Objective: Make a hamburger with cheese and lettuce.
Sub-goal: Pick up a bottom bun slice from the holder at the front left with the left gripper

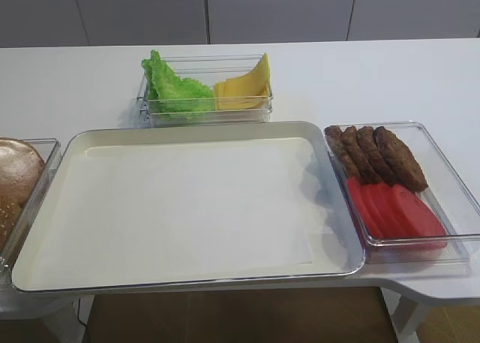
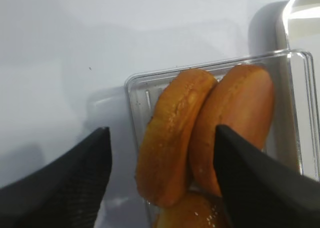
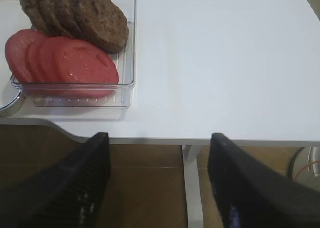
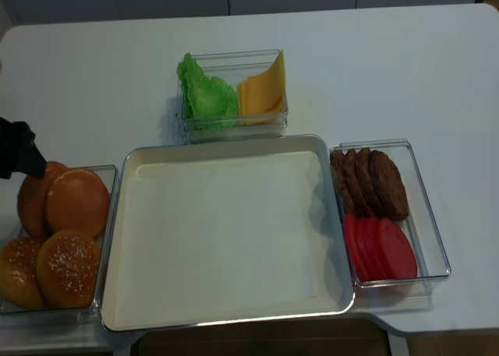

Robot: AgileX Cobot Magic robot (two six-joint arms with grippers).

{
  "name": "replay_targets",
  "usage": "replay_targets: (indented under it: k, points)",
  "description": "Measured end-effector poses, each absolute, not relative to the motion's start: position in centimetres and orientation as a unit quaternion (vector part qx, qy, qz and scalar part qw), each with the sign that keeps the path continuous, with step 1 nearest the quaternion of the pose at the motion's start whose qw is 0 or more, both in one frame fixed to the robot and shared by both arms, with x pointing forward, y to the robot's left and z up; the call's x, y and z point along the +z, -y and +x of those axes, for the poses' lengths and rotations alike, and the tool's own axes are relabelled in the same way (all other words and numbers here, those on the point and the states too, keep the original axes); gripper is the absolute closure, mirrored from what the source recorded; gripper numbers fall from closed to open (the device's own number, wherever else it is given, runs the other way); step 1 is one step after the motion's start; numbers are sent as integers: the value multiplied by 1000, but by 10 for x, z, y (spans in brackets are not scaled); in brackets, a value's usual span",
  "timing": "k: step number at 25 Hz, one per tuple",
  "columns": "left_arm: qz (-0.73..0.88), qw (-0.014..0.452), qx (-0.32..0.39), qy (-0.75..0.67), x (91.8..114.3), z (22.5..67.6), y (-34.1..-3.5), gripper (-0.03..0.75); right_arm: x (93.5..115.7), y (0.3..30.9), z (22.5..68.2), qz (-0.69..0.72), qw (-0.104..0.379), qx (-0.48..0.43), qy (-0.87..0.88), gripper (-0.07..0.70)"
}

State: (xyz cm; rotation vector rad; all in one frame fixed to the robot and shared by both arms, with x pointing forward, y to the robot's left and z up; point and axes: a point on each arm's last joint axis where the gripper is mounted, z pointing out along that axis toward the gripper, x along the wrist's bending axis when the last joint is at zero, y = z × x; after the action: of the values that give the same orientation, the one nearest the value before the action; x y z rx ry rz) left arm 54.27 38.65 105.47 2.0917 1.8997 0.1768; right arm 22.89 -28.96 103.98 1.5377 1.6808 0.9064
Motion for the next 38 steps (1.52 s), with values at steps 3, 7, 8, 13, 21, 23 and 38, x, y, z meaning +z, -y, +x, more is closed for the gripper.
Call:
replay_targets:
  k: [3, 7, 8, 13, 21, 23, 38]
  points:
    - [730, 156, 66, -663, 1055, 543, -387, 239, 1040, 290, 229, 590, 338, 348, -645, 163]
    - [728, 158, 72, -663, 1054, 545, -388, 244, 1040, 290, 229, 590, 338, 348, -645, 163]
    - [728, 157, 71, -663, 1053, 546, -388, 248, 1040, 290, 229, 590, 338, 348, -645, 163]
    - [728, 152, 53, -666, 1042, 550, -389, 263, 1040, 290, 229, 590, 338, 348, -645, 162]
    - [727, 152, 44, -668, 1039, 552, -389, 287, 1040, 290, 229, 591, 338, 348, -645, 163]
    - [726, 156, 42, -669, 1038, 553, -389, 296, 1040, 290, 229, 591, 338, 348, -645, 163]
    - [725, 157, 40, -670, 1038, 553, -388, 425, 1040, 290, 229, 591, 338, 348, -645, 163]
